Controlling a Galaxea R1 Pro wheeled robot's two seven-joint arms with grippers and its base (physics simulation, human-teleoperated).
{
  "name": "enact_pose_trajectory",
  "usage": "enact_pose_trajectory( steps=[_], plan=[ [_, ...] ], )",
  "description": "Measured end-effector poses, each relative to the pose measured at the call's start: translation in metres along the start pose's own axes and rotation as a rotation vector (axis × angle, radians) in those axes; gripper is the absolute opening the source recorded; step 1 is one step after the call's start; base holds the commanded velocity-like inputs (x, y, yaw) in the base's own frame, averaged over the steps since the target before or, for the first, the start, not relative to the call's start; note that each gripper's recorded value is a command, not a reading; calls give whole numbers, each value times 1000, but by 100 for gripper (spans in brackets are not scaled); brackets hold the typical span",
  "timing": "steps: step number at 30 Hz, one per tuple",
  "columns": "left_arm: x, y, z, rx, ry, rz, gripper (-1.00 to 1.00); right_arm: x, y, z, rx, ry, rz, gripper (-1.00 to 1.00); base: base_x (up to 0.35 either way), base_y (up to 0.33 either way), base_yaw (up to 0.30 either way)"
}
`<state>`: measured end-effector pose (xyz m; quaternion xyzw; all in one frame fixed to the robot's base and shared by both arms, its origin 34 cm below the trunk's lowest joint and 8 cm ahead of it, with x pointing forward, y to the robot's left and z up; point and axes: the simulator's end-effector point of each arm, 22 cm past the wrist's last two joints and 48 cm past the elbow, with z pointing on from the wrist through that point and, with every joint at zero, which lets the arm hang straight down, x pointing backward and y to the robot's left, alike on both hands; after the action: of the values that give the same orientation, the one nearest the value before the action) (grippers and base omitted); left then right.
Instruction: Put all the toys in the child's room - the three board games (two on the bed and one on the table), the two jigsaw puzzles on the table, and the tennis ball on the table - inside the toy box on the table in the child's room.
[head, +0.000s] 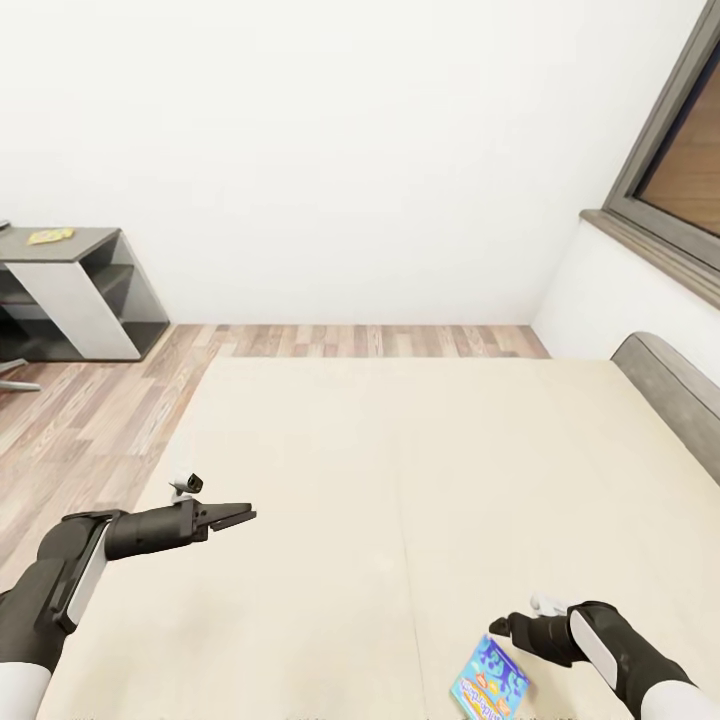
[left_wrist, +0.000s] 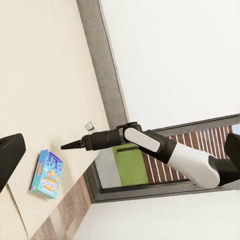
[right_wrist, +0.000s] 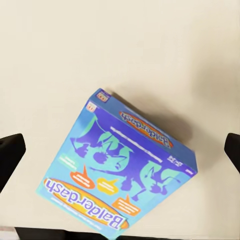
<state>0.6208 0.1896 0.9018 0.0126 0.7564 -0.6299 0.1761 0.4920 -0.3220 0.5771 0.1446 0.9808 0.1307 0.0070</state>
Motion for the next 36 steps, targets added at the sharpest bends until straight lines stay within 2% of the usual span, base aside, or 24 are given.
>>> enact_pose_trajectory(
  steps=[15, 21, 29, 36],
  plan=[
    [3, 9, 2, -1, 4, -17, 100, 10, -5, 8, 8, 30, 9, 100, 0, 0, 0],
    [1, -2, 4, 13, 12, 21, 100, 12, -8, 10, 10, 36, 11, 100, 0, 0, 0],
    [18, -34, 14, 80, 39, 89, 100, 12, -20, 10, 25, 37, 20, 100, 0, 0, 0],
    [24, -37, 23, 100, 42, 90, 100, 14, -26, 12, 32, 41, 24, 100, 0, 0, 0]
  ],
)
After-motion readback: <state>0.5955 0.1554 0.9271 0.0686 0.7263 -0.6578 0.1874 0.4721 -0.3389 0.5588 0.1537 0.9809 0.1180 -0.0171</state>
